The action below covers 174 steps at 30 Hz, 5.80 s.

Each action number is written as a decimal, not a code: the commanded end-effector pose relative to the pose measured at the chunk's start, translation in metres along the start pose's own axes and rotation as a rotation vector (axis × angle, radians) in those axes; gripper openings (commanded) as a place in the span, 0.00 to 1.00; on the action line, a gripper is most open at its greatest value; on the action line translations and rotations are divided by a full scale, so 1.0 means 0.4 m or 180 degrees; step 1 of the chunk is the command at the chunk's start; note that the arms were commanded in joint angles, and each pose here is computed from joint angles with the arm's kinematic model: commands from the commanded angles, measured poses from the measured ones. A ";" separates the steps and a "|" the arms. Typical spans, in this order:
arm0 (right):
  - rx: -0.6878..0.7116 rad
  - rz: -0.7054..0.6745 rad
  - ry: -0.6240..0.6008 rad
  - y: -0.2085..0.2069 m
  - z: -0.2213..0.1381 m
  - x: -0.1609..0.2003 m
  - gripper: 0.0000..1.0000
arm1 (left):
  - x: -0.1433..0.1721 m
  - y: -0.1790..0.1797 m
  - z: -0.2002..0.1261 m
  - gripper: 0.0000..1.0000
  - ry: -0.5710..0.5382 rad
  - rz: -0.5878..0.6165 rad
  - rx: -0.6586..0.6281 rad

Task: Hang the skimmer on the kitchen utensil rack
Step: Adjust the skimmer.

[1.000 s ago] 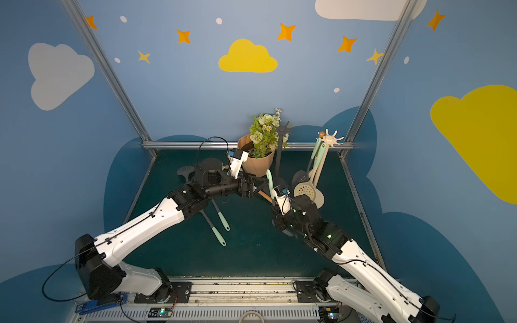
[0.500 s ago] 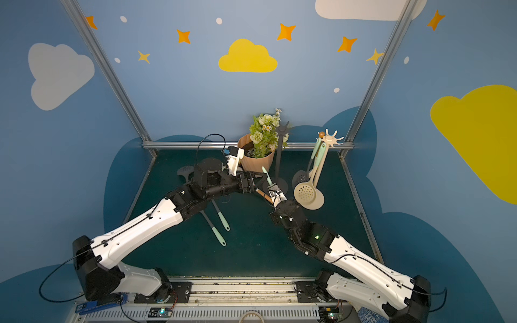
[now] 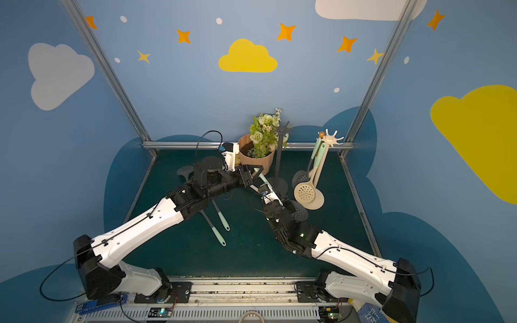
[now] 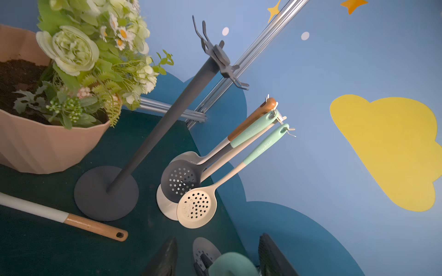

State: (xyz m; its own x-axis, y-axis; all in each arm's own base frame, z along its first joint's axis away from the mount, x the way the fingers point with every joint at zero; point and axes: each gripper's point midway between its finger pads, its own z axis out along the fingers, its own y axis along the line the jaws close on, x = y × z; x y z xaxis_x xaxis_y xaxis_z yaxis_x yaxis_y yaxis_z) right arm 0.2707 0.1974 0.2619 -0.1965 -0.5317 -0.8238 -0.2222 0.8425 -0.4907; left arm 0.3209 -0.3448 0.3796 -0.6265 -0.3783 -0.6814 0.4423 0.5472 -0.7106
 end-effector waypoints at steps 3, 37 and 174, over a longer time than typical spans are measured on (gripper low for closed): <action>0.0244 0.0156 -0.0143 -0.037 -0.006 -0.051 0.00 | -0.028 -0.021 0.008 0.38 -0.0133 -0.0046 0.0057; -0.1601 0.0462 -0.0484 0.071 -0.106 -0.052 0.58 | -0.049 -0.065 -0.053 0.04 0.0544 0.0653 0.1023; -0.1564 0.1263 -0.0620 0.075 -0.024 -0.223 0.00 | -0.052 0.061 -0.096 0.68 0.0102 0.0520 0.0274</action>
State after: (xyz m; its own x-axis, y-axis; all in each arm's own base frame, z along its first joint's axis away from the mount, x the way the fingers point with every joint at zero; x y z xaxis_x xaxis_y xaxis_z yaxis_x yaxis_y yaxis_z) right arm 0.2746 0.2900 0.3007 -0.1907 -0.1695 -0.9669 -0.6194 0.7849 -0.0154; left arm 0.3279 -0.3019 0.3646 -0.5918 -0.2552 -0.7646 0.5640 0.5466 -0.6190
